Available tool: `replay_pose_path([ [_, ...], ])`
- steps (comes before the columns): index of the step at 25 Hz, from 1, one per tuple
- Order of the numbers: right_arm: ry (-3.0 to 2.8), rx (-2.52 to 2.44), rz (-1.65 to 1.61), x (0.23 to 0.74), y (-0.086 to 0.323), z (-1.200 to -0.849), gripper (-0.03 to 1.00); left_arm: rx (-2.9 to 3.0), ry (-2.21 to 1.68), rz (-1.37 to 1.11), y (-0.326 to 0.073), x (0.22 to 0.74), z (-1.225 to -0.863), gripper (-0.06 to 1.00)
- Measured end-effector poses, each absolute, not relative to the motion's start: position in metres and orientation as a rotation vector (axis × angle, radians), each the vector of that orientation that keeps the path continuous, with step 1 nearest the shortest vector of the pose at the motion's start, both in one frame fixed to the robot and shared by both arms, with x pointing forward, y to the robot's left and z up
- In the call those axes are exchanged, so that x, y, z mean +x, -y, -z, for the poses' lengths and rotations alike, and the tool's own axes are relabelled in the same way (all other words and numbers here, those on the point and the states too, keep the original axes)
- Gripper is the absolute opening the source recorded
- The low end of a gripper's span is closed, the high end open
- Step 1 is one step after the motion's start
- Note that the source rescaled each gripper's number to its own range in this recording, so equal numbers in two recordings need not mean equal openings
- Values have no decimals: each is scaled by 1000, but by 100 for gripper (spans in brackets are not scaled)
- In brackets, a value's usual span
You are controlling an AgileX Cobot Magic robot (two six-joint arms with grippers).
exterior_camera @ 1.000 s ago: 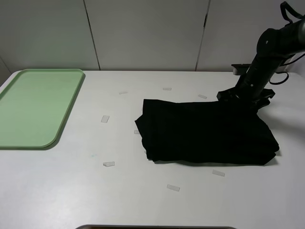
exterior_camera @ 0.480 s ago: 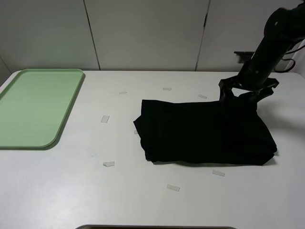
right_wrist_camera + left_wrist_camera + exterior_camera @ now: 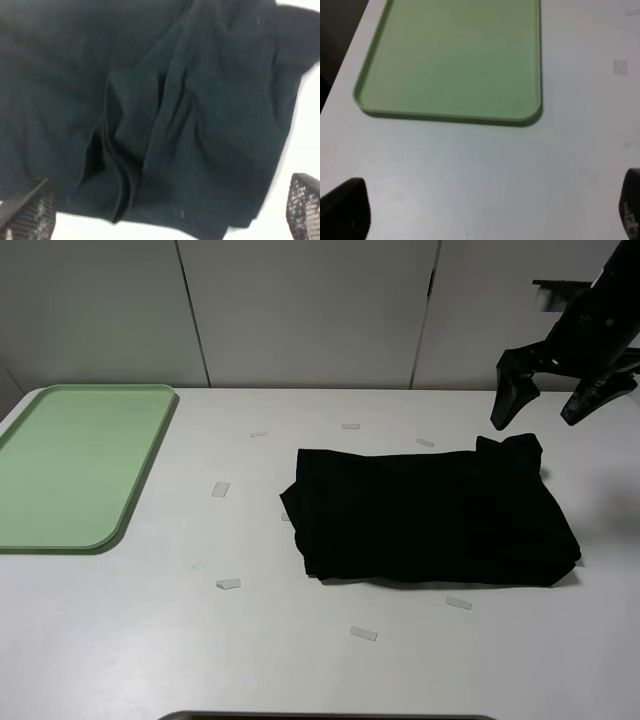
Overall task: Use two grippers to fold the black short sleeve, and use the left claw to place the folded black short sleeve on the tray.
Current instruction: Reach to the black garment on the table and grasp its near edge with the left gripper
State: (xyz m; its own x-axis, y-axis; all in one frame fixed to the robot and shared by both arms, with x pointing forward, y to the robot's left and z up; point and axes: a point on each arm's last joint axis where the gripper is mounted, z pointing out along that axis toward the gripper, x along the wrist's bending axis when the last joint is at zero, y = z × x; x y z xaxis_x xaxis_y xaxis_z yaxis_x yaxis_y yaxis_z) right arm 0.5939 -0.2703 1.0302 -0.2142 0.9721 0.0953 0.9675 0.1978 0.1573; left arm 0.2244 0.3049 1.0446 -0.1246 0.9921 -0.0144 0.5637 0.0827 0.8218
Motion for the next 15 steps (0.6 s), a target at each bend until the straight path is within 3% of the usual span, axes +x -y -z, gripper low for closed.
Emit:
replay_pose_path([
  [8, -2362, 1926, -331, 554, 273, -1072, 100, 1540, -1759, -907, -305, 224, -1045, 100],
  [15, -2293, 1915, -390, 480, 277, -1094, 100, 1540, -1759, -907, -305, 224, -1045, 100],
])
